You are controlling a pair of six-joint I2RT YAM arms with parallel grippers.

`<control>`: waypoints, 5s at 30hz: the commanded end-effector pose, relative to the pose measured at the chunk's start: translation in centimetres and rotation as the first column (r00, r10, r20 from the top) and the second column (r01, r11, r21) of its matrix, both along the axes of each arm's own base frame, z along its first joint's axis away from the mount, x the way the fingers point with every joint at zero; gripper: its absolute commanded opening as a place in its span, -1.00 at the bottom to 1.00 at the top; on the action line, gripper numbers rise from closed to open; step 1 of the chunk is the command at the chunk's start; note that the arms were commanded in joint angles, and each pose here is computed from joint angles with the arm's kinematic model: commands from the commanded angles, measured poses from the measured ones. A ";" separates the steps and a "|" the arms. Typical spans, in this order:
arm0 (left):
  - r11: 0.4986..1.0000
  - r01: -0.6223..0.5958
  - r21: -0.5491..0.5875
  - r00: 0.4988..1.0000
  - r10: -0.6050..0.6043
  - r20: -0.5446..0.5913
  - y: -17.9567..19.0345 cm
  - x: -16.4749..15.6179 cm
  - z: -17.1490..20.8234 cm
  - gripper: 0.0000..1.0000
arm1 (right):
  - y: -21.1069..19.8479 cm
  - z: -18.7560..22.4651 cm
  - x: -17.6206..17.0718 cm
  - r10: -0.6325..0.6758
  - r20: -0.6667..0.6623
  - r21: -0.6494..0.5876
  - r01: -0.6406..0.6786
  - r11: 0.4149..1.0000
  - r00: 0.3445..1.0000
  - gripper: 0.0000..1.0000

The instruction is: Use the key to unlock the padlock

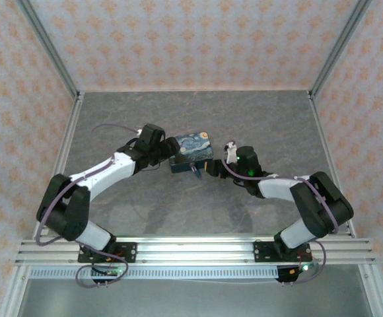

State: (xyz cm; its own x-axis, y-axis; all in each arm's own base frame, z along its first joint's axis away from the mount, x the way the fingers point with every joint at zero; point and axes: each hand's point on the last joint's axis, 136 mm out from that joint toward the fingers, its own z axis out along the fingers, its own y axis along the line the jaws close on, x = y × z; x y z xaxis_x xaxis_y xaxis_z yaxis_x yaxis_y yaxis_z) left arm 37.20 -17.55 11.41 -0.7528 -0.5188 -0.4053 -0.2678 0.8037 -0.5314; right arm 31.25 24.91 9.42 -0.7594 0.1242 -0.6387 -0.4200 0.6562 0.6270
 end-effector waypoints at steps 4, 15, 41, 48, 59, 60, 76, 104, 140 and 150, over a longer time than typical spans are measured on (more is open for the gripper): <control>0.995 0.069 0.073 0.994 -0.063 -0.085 -0.1 0.0 -2.6 0.48 | 2.8 2.0 1.3 0.065 -0.039 0.146 -0.058 0.988 0.997 0.07; 0.988 0.069 0.140 0.980 -0.041 -0.196 0.8 -3.8 -7.3 0.46 | 3.7 1.1 3.3 0.085 -0.002 0.118 -0.085 0.989 0.996 0.12; 0.983 0.183 0.035 0.983 -0.182 -0.015 -4.4 -1.2 3.0 0.47 | 2.7 -0.3 1.0 0.209 0.019 0.159 -0.209 0.965 0.978 0.28; 0.969 0.245 0.026 0.969 -0.244 -0.035 -7.5 0.6 2.4 0.45 | 3.0 -1.0 1.7 0.239 0.021 0.201 -0.238 0.950 0.971 0.26; 0.967 0.253 0.041 0.965 -0.249 -0.078 -8.9 0.9 0.5 0.45 | 3.8 -1.8 1.3 0.292 0.020 0.226 -0.289 0.930 0.956 0.11; 0.966 0.254 0.044 0.965 -0.250 -0.081 -8.9 0.8 0.4 0.45 | 3.9 -1.9 1.3 0.298 0.019 0.228 -0.294 0.928 0.954 0.11; 0.967 0.249 0.047 0.966 -0.245 -0.081 -9.2 0.5 0.5 0.46 | 5.2 -2.0 0.5 0.367 0.041 0.265 -0.364 0.893 0.929 0.07; 0.969 0.240 0.061 0.969 -0.236 -0.075 -8.9 0.5 0.8 0.47 | 4.6 -3.1 -0.5 0.382 0.002 0.255 -0.370 0.893 0.924 -0.56; 0.977 0.210 0.047 0.975 -0.205 -0.092 -8.5 -1.2 -0.2 0.50 | 2.7 -0.5 2.8 0.127 -0.052 0.374 -0.098 0.922 0.991 -1.00; 0.977 0.200 0.077 0.977 -0.193 -0.087 -7.8 -1.3 0.0 0.52 | 1.8 -0.1 3.7 0.054 -0.060 0.354 -0.030 0.935 0.997 -1.00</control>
State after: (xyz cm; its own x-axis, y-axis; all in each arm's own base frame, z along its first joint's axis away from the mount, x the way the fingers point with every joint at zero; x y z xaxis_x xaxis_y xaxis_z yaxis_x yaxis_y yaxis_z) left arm 36.57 -26.28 11.14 -0.8762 -0.3166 -0.3633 -0.1196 0.8732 -0.4725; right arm 34.25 27.32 6.96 -0.8569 0.2616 -0.4442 -0.3371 0.3675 0.8668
